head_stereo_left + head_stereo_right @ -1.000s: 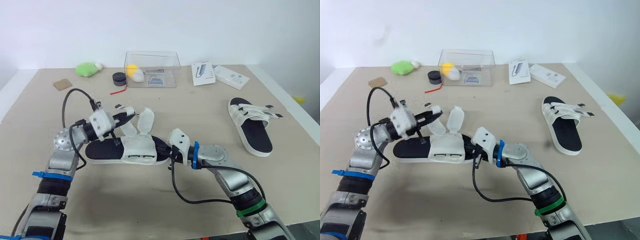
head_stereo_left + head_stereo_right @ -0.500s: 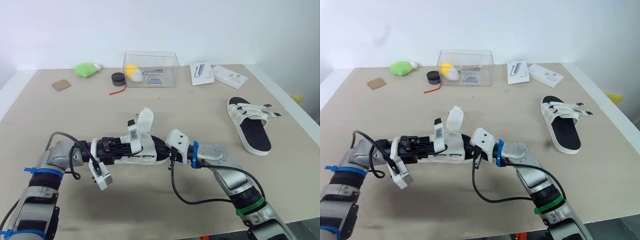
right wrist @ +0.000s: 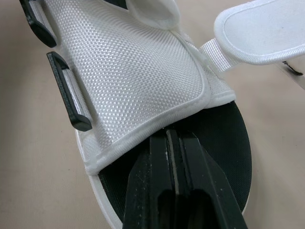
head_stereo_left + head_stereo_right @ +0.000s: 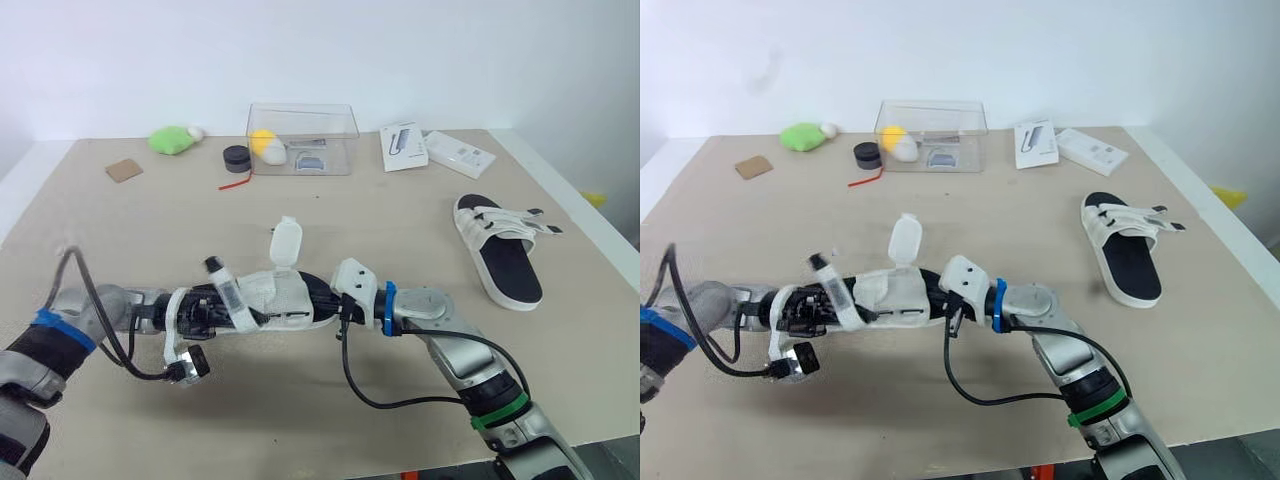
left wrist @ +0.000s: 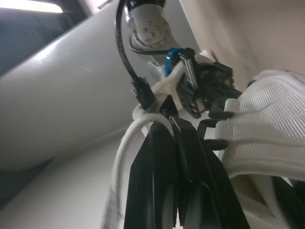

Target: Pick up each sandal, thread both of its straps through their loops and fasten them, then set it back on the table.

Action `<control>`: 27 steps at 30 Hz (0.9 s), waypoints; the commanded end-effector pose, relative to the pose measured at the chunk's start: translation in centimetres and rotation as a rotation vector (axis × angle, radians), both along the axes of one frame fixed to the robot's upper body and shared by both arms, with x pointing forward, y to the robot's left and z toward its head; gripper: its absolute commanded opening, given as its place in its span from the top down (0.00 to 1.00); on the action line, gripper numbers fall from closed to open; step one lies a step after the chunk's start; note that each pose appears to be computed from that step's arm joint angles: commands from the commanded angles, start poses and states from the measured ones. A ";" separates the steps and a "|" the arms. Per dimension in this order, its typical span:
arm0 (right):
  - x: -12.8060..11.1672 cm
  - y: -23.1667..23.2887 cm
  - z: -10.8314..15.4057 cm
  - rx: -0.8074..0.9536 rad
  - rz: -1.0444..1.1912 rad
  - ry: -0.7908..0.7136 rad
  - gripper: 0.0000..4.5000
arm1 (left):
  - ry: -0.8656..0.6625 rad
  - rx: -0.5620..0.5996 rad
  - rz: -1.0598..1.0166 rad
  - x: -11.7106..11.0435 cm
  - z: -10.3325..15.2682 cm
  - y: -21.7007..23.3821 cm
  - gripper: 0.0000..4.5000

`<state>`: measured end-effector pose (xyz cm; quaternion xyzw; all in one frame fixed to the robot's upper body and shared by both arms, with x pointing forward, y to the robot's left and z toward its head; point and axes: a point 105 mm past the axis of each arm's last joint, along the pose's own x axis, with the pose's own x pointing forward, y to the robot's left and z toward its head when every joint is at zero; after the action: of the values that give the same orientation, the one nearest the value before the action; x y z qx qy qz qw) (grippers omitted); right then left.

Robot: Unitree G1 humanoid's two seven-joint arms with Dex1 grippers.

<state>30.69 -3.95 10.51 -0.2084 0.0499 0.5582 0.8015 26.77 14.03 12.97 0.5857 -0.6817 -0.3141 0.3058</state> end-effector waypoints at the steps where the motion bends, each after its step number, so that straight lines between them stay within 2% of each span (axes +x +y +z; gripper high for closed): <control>1: -0.4 -0.2 -1.8 -0.048 -0.001 0.053 1.00 | -0.010 -0.058 -0.022 0.3 1.0 0.3 0.99; 5: -0.5 -0.2 -1.8 -0.050 0.003 0.055 1.00 | 0.062 -0.135 0.015 1.1 2.4 0.1 0.99; 10: -0.6 -0.2 -2.1 -0.071 0.014 0.045 1.00 | 0.081 -0.170 0.001 0.7 3.2 -0.4 0.99; 14: -0.5 -0.1 -2.0 -0.063 0.013 0.048 1.00 | -0.103 -0.136 -0.083 -0.8 2.9 -1.0 0.99; 18: -0.5 0.0 -2.0 -0.061 0.016 0.048 1.00 | -0.147 -0.136 -0.100 -1.1 2.9 -1.4 0.99; 20: -0.6 0.1 -1.9 -0.056 0.018 0.050 1.00 | -0.121 -0.147 -0.046 -0.4 3.1 -1.6 0.99; 23: -0.7 0.2 -2.0 -0.055 0.019 0.050 1.00 | -0.084 -0.152 -0.046 -0.6 3.1 -1.7 0.99; 27: -0.7 0.2 -2.0 -0.054 0.018 0.051 1.00 | 0.146 -0.185 0.096 1.3 3.4 -1.6 0.99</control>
<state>30.48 -3.61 10.47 -0.2167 0.0445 0.5646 0.7952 27.46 12.30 15.17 0.5643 -0.6669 -0.2822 0.3964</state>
